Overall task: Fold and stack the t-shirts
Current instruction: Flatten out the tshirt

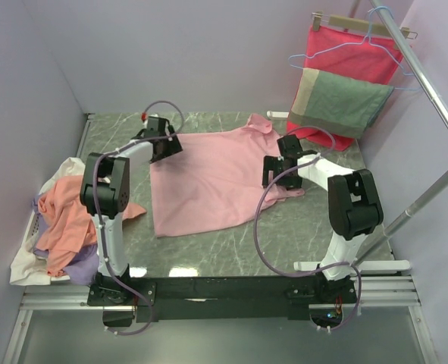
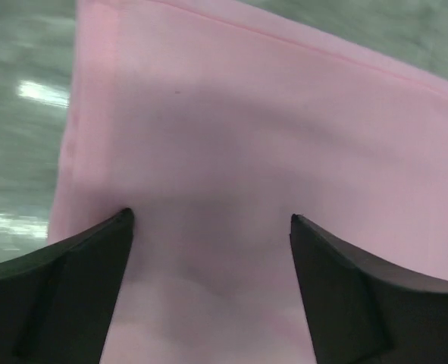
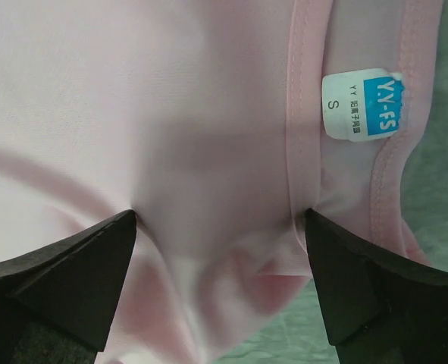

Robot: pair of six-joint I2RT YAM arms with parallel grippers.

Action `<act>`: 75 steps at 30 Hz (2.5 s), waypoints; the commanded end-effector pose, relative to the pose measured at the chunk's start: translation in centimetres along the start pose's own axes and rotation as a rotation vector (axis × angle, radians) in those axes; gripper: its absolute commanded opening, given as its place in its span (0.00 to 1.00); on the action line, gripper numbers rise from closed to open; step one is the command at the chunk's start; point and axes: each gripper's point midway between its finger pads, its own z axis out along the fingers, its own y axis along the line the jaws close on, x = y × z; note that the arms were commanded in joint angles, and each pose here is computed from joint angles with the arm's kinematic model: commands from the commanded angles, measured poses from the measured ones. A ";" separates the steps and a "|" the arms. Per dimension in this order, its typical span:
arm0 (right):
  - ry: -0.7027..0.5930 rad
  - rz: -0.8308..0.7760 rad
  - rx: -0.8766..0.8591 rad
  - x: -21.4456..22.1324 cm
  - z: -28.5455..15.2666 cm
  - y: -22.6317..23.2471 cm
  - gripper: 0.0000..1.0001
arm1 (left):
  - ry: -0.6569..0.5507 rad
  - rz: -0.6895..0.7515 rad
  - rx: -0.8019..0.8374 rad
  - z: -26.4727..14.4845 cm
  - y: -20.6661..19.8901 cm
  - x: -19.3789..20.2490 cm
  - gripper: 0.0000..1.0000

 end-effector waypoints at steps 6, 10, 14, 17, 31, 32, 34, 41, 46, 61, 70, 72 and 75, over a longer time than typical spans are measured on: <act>0.055 -0.100 -0.224 3.2 -2.1 5.6 0.77 | 0.054 -0.051 -0.284 0.0 9.3 -1.8 0.91; -0.051 -0.146 -0.216 2.9 -5.1 6.8 0.91 | 0.035 -0.029 -0.214 0.1 8.0 -3.4 0.92; -0.294 -0.094 -0.190 -1.2 -10.8 6.1 1.00 | -0.037 -0.030 -0.045 -2.4 4.5 -5.8 0.93; -0.408 -0.066 -0.169 -4.2 -12.7 5.5 1.00 | -0.076 -0.030 0.065 -5.0 2.0 -6.8 0.93; -0.356 -0.055 -0.369 -19.0 -4.7 14.8 1.00 | -0.044 -0.034 0.175 -6.4 -3.3 -3.6 0.93; -0.303 -0.046 -0.361 -18.4 -2.1 14.9 1.00 | -0.033 -0.036 0.175 -6.0 -3.3 -3.1 0.93; -0.307 -0.042 -0.403 -19.6 -1.9 16.1 1.00 | -0.011 -0.047 0.203 -5.9 -3.9 -2.5 0.93; -0.234 -0.008 -0.408 -20.2 3.9 17.0 1.00 | 0.068 -0.028 0.214 -5.1 -5.4 1.5 0.93; -0.259 0.015 -0.387 -21.4 5.8 16.2 1.00 | 0.106 -0.005 0.196 -4.8 -5.6 3.5 0.93; -0.629 0.059 -0.352 -31.9 3.5 13.2 1.00 | 0.111 0.021 0.156 -4.7 -4.9 4.1 0.93; -0.800 -0.091 -0.391 -34.5 0.1 15.4 1.00 | 0.118 0.018 0.152 -4.4 -4.7 4.6 0.93; -0.773 -0.119 -0.389 -33.5 0.1 15.7 1.00 | 0.115 0.018 0.154 -4.4 -4.8 4.5 0.93; -0.724 -0.137 -0.400 -32.0 -1.1 16.5 1.00 | 0.113 0.023 0.157 -4.5 -4.9 4.4 0.93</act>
